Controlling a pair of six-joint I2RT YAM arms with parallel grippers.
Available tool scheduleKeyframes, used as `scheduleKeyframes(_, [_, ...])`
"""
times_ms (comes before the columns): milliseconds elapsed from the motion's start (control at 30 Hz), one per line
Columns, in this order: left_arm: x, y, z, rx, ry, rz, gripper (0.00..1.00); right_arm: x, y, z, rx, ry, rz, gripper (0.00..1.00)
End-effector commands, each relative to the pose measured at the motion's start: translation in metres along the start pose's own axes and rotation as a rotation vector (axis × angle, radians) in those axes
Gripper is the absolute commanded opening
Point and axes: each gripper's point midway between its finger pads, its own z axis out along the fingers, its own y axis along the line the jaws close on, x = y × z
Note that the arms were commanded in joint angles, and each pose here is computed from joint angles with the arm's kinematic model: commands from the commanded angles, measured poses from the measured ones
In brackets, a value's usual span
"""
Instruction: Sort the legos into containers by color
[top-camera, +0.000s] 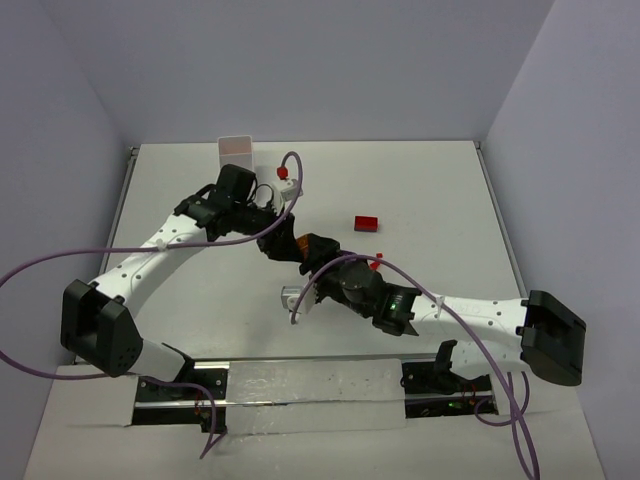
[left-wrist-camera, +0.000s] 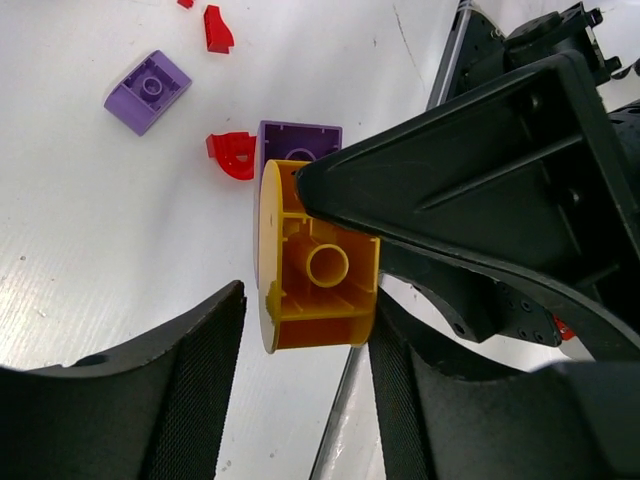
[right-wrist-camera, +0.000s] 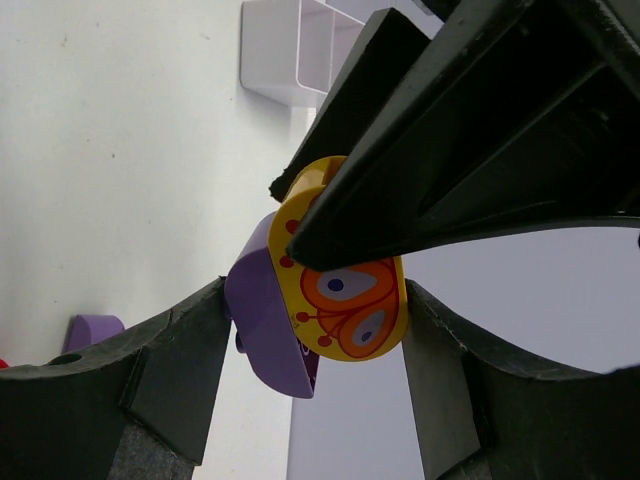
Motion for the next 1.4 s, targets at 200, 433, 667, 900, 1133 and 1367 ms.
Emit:
scheduleKeyframes(200, [-0.019, -0.006, -0.003, -0.003, -0.065, 0.056, 0.51, -0.010, -0.004, -0.009, 0.056, -0.039, -0.033, 0.00])
scheduleKeyframes(433, [-0.015, -0.004, -0.001, 0.004, -0.049, 0.044, 0.14, -0.014, -0.010, -0.009, 0.082, -0.044, -0.023, 0.00])
scheduleKeyframes(667, [-0.011, 0.000, 0.001, -0.010, -0.038, 0.037, 0.00, -0.012, -0.014, -0.012, 0.112, -0.028, -0.013, 0.56])
scheduleKeyframes(900, [-0.013, 0.013, -0.022, -0.032, -0.072, 0.074, 0.00, -0.001, -0.024, -0.023, 0.074, 0.028, 0.172, 1.00])
scheduleKeyframes(1133, [-0.026, 0.025, -0.058, 0.020, -0.172, 0.086, 0.00, 0.002, -0.025, -0.062, -0.056, -0.005, 0.486, 1.00])
scheduleKeyframes(1367, [-0.044, 0.006, -0.083, 0.151, -0.312, 0.175, 0.00, 0.033, -0.025, -0.066, -0.323, 0.086, 1.158, 1.00])
